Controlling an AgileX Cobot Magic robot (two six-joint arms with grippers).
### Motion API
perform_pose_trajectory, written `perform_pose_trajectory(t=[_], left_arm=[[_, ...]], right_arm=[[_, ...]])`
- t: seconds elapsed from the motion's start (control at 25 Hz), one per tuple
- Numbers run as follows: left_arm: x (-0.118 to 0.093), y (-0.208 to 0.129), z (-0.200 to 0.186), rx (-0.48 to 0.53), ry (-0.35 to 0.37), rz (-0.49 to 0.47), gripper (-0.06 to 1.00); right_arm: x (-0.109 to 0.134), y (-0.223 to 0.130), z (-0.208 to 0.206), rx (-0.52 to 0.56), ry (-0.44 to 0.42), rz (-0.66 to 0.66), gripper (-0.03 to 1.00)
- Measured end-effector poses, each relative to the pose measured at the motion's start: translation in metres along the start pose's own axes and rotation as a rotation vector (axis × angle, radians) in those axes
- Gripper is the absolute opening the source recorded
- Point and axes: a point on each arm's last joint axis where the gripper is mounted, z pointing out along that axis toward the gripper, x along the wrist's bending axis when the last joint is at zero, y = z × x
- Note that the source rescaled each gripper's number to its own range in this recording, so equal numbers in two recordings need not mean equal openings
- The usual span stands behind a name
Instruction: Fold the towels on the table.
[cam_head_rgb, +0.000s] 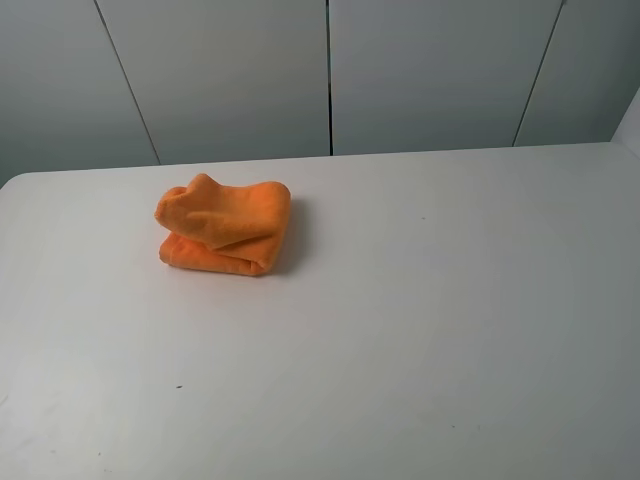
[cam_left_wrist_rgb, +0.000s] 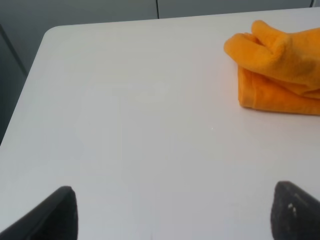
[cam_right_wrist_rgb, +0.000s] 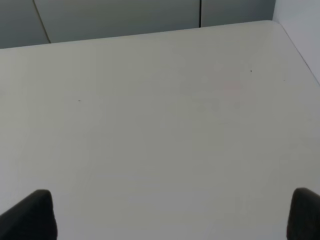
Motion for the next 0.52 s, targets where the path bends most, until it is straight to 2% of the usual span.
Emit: perform_pose_trajectory(t=[0.52], left_arm=[[0.0000, 0.0000, 0.0000, 0.000, 0.000, 0.000, 1.00]], right_arm=[[0.0000, 0.0000, 0.0000, 0.000, 0.000, 0.000, 1.00]])
